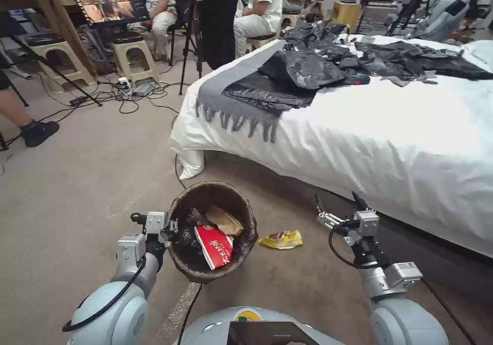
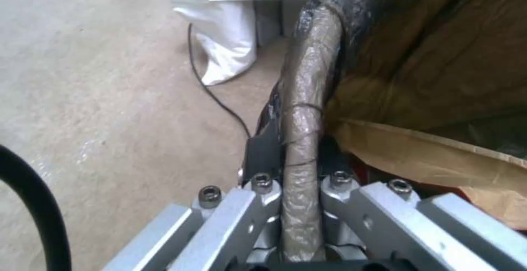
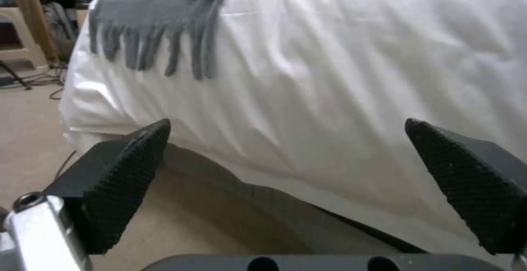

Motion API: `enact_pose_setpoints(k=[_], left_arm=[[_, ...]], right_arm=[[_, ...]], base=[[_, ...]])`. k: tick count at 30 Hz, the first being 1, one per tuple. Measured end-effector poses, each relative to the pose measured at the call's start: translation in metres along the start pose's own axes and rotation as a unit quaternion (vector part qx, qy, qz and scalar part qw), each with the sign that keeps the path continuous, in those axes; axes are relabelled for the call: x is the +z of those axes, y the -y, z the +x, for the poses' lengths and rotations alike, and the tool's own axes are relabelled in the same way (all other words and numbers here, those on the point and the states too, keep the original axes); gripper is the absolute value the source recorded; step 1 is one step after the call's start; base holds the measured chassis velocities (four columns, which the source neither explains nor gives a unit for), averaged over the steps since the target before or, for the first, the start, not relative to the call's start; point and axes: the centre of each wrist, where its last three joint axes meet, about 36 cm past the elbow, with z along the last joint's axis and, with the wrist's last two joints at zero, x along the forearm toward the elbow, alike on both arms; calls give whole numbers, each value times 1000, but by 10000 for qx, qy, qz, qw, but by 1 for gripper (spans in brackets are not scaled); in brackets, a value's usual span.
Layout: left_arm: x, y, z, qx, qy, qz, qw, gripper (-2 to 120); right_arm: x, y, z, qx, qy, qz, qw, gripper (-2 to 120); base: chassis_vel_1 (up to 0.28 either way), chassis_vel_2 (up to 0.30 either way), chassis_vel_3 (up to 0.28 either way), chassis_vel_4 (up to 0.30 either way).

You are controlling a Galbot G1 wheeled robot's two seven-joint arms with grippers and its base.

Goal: Pick up the trash bin, then pick up the garbage from the floor and place it into the trash bin.

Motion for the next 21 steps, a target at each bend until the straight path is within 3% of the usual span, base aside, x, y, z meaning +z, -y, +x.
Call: enact_pose_setpoints(k=[21], left_arm=[[0,1,0,10,2,-7,10000,2]], right_arm=[[1,0,1,-6,-30,5,10000,100]], base=[[65,58,68,60]])
